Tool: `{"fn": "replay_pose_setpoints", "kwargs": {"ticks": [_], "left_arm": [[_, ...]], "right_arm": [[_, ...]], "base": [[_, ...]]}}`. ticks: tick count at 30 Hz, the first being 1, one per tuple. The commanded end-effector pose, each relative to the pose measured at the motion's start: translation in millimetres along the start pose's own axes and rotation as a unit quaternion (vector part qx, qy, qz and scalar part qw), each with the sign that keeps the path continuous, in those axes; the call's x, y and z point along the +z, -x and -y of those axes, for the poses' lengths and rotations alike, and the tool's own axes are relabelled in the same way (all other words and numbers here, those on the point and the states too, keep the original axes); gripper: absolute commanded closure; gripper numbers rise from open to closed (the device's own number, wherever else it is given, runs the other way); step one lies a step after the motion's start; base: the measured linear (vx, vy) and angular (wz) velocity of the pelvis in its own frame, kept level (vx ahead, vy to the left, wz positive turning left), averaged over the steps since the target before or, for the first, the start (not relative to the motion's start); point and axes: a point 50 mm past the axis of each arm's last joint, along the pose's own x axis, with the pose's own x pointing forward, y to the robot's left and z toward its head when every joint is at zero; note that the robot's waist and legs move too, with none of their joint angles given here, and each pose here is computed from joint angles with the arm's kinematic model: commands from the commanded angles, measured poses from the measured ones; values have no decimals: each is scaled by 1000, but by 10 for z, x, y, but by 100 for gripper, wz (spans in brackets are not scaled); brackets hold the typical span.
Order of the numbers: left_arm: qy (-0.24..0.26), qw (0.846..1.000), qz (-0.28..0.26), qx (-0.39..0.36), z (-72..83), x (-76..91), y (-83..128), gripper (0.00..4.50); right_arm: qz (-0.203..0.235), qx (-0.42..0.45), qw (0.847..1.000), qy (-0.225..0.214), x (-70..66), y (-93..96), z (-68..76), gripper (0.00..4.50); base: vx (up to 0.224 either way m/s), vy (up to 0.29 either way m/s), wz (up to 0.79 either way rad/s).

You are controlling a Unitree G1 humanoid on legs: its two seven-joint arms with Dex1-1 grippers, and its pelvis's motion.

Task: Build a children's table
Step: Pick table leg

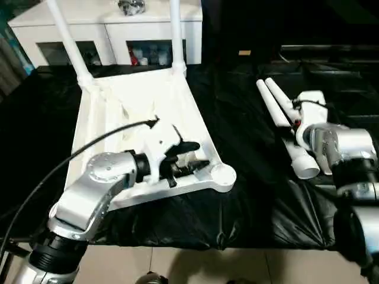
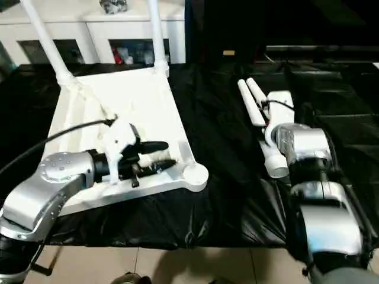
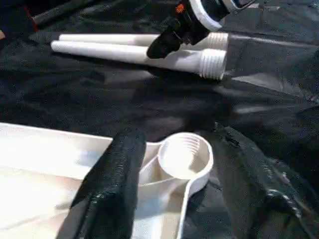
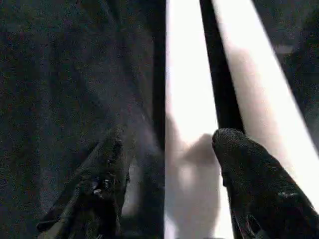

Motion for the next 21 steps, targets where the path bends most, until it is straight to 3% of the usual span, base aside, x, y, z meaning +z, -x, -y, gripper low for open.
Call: {"fn": "replay_pose_setpoints", "kwargs": {"ticks": [1,4,10,11,16,17,21], "left_arm": [[-14,1000,-3,-4,-4,54,-2,165],[-13,1000,-2,-6,2,64,-7,136],[-13,1000,-4,-6,29,59,-14,91],[-13,1000,-4,-6,30,60,-14,88],[-16,1000,-7,-10,37,70,6,55],[-15,1000,-9,-12,40,65,12,34],[-18,1000,-14,-11,31,67,32,5]], "right_arm": [[-8,-13,1000,-2,23,13,62,165],[-11,-24,1000,-3,10,4,99,165],[-44,30,998,-27,-71,-40,28,165],[-45,33,998,-29,-75,-42,24,193],[-63,58,995,-55,-132,-68,-11,206],[-66,58,994,-59,-154,-76,-10,244],[-74,50,994,-68,-247,-110,3,259]], "base": [[0,0,0],[0,0,0],[0,0,0],[0,0,0],[0,0,0],[0,0,0],[0,0,0]]}}
